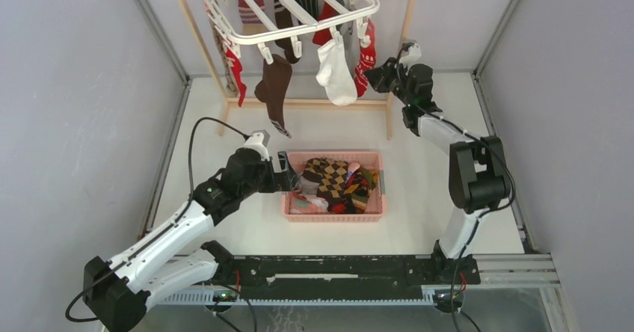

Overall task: Remove the socks clipped to the hanger
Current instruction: Adjust the hanger on the clothesline.

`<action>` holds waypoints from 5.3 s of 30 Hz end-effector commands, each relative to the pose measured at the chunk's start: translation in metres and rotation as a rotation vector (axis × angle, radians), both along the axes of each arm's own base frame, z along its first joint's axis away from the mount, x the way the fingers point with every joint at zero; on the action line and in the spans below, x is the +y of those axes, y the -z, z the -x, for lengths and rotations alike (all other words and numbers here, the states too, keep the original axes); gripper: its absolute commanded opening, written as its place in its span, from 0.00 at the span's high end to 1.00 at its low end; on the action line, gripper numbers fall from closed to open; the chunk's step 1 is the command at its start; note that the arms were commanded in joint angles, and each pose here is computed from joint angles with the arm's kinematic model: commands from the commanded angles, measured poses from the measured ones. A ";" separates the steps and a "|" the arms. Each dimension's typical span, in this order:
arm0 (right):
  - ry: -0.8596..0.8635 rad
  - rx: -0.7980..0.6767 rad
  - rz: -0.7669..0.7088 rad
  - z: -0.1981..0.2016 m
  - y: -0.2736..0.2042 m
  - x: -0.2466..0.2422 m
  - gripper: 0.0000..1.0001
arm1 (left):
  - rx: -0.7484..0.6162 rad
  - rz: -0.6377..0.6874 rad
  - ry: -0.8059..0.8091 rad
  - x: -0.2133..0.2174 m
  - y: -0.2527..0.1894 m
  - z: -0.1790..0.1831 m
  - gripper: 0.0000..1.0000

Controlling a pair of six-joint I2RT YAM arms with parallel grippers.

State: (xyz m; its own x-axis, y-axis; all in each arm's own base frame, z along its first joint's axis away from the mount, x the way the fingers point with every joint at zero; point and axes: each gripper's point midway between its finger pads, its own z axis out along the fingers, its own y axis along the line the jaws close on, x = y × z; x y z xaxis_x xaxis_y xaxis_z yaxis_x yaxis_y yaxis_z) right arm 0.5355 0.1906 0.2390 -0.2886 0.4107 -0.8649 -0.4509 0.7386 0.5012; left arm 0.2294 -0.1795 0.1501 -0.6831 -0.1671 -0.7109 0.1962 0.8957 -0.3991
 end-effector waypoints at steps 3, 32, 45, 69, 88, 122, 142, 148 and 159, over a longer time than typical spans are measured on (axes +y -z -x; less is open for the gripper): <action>-0.016 -0.133 0.067 0.047 -0.060 0.011 0.85 | -0.067 0.055 0.019 -0.005 -0.027 -0.004 0.00; -0.203 -0.305 0.184 0.208 -0.131 0.107 0.86 | -0.100 0.076 -0.009 0.009 -0.041 0.009 0.00; -0.345 -0.372 0.202 0.245 -0.157 0.178 0.86 | -0.109 0.084 -0.016 0.012 -0.042 0.012 0.00; -0.626 -0.202 0.142 0.274 -0.142 0.210 0.86 | -0.287 0.306 0.098 -0.018 -0.096 0.011 0.00; -0.737 -0.011 -0.010 0.266 -0.131 0.196 0.86 | -0.391 0.331 0.096 -0.028 -0.109 -0.008 0.00; -0.790 0.055 0.018 0.280 -0.113 0.208 0.86 | -0.583 0.325 0.097 -0.041 -0.165 -0.041 0.87; -0.656 0.068 0.070 0.282 -0.111 0.135 0.40 | -0.532 0.290 0.057 -0.026 -0.185 -0.039 0.87; -0.590 0.065 0.071 0.275 -0.110 0.104 0.39 | -0.476 0.259 0.013 -0.008 -0.178 -0.044 0.86; -0.448 0.034 0.051 0.238 -0.117 0.075 0.38 | -0.346 0.232 -0.098 0.029 -0.144 -0.056 0.85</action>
